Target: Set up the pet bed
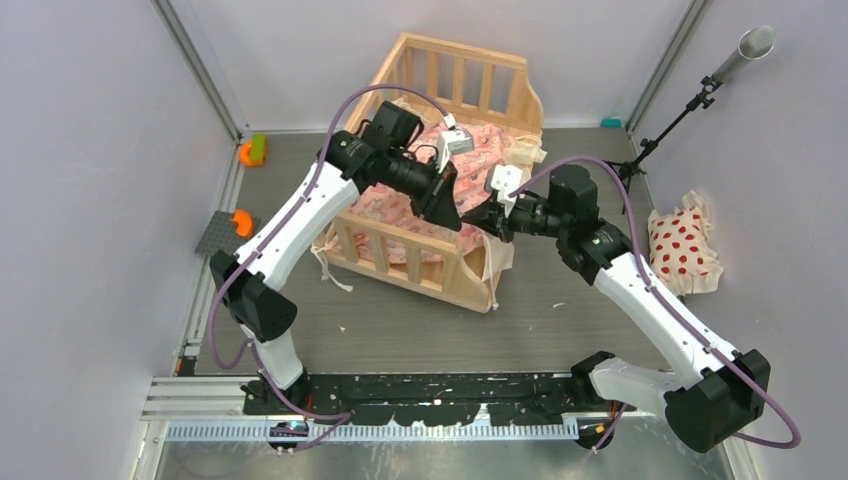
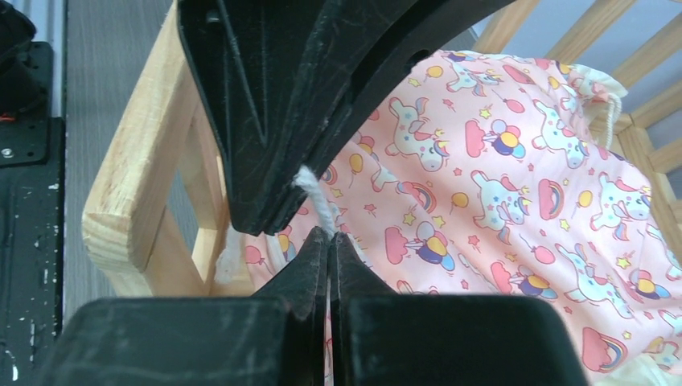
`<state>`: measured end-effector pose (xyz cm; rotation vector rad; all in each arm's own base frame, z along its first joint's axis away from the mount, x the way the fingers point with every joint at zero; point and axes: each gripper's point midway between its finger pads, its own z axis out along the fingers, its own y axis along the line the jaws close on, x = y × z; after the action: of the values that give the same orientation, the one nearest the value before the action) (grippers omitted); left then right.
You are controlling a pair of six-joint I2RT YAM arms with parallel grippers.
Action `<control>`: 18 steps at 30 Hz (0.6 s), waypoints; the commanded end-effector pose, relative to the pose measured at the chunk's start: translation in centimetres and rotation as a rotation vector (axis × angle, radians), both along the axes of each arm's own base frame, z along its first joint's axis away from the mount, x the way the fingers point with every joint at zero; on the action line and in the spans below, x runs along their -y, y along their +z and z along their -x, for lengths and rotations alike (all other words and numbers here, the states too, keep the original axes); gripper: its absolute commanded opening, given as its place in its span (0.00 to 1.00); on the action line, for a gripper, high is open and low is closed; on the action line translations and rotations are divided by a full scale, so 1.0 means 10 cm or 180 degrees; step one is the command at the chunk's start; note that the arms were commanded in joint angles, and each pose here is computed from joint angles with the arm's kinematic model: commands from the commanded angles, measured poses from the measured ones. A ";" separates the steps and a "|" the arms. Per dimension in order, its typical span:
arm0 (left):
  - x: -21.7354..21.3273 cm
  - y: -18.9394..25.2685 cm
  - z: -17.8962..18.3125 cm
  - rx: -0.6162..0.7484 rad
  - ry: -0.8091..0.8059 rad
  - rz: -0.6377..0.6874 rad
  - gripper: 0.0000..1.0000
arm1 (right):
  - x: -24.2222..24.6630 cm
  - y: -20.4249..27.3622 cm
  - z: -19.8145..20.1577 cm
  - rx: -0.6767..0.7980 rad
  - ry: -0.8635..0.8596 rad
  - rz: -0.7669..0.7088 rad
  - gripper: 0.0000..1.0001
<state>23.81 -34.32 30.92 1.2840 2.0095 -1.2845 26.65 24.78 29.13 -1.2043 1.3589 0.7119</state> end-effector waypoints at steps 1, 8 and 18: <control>-0.02 0.22 0.05 0.0157 -0.0090 0.0147 0.03 | 0.04 0.23 -0.16 0.0262 -0.0261 -0.0099 0.00; -0.10 0.39 0.03 0.0444 0.0096 0.0177 0.44 | 0.04 0.17 -0.06 0.0283 -0.0166 -0.0139 0.01; -0.37 0.93 -0.01 0.1167 0.0749 0.0481 0.73 | -0.03 0.17 0.12 0.0323 0.0173 -0.0185 0.00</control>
<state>23.78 -32.03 35.54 1.1946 1.8739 -1.0914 26.28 24.59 28.49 -1.1928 1.3408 0.7027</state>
